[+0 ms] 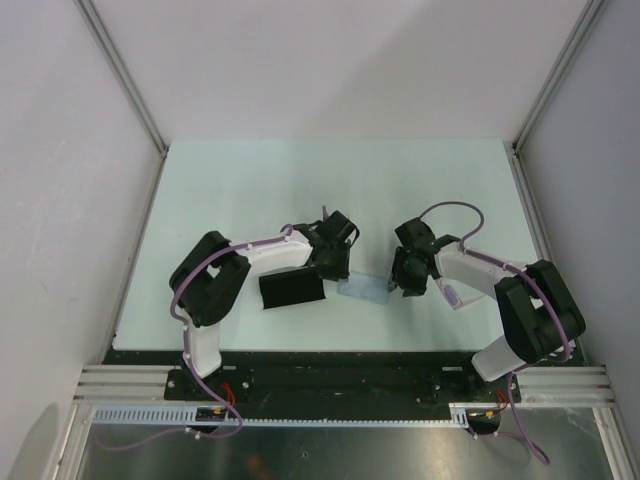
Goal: Organize the sunglasses
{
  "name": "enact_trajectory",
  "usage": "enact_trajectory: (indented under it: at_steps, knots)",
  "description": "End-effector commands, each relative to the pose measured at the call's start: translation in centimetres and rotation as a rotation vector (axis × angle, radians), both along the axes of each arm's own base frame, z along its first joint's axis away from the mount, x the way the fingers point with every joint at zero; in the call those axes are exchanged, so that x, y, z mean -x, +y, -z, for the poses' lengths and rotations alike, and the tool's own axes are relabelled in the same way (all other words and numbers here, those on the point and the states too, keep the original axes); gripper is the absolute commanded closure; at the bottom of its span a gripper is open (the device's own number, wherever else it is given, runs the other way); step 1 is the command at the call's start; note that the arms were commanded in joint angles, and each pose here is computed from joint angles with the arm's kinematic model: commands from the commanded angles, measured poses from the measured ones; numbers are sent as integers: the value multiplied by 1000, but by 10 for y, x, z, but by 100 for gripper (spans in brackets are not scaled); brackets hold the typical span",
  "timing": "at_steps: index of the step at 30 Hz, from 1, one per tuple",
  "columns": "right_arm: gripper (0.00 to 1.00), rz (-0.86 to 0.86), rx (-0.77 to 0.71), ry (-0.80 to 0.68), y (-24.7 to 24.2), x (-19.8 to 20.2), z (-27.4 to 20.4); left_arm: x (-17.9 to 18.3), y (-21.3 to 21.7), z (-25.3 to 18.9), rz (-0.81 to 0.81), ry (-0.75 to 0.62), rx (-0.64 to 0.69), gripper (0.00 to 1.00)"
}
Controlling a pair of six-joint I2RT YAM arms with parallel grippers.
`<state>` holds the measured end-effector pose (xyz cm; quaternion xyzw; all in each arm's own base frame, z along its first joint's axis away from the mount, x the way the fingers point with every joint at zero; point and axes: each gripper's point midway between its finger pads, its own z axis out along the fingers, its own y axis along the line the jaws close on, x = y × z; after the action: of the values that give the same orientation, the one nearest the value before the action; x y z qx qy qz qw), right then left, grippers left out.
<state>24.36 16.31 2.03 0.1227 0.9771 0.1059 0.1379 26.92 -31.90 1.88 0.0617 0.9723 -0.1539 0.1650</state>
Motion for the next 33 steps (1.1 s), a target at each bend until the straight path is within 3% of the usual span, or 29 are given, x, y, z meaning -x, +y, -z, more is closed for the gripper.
enact_trajectory:
  at_steps: [1, 14, 23, 33]
  knots:
    - [52, 23, 42, 2, -5, 2, 7, 13, 8, 19, 9, 57, -51, 68]
    - [54, -17, 12, -27, 9, -6, 13, 16, 14, 28, -2, 73, -76, 75]
    - [74, -29, -4, 2, 14, -3, 18, 13, 21, 32, -21, 54, -109, 80]
    - [81, -50, -15, 18, 18, 0, 22, 14, 20, 34, -12, 60, -107, 80]
